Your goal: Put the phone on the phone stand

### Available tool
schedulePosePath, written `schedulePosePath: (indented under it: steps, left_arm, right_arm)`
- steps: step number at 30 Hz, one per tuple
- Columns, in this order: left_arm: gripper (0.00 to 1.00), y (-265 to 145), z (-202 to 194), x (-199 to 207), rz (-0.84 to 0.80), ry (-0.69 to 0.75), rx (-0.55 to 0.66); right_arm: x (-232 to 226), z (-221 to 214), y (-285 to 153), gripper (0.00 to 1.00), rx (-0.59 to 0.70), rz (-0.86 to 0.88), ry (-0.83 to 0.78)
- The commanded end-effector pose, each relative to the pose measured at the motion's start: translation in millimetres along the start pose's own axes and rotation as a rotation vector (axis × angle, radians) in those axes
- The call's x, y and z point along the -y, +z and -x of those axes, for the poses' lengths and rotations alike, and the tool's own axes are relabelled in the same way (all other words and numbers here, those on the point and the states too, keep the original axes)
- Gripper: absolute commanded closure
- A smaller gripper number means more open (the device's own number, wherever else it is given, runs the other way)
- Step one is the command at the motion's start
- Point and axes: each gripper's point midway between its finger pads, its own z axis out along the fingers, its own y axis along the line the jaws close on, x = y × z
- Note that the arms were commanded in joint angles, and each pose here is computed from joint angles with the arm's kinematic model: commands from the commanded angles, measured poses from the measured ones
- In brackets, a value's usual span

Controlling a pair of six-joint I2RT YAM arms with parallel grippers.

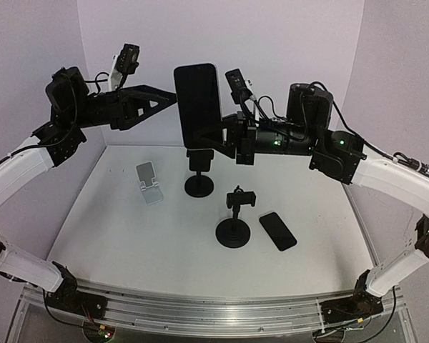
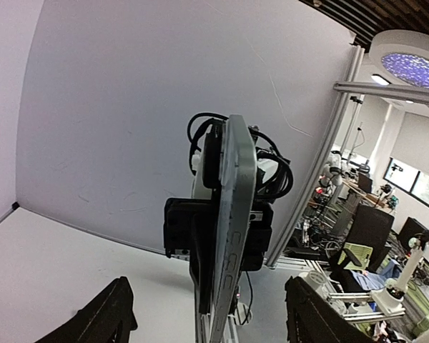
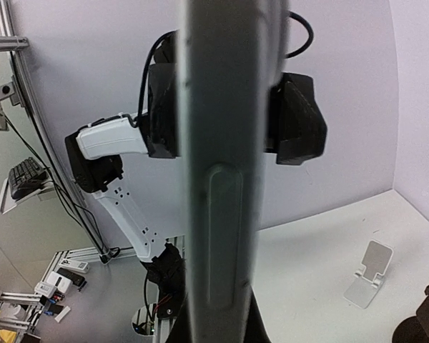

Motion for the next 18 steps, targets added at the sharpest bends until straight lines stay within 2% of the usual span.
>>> schedulePosePath:
  steps: [1, 10, 18]
  left_arm:
    - [0.29, 15.1, 25.5, 39.0, -0.150, 0.104, 0.054]
    - [0.36, 31.6, 26.6, 47.7, -0.185, 0.099, 0.094]
    - [0.60, 43.7, 27.5, 37.8, -0.154, 0.043, 0.110]
  right_arm:
    - [-28.0, 48.5, -12.1, 1.00, 0.143, 0.101, -0.103]
    - [-21.5, 56.6, -2.2, 1.00, 0.167, 0.093, -0.099]
    - [-18.2, 56.8, 3.5, 1.00, 0.164, 0.094, -0.091]
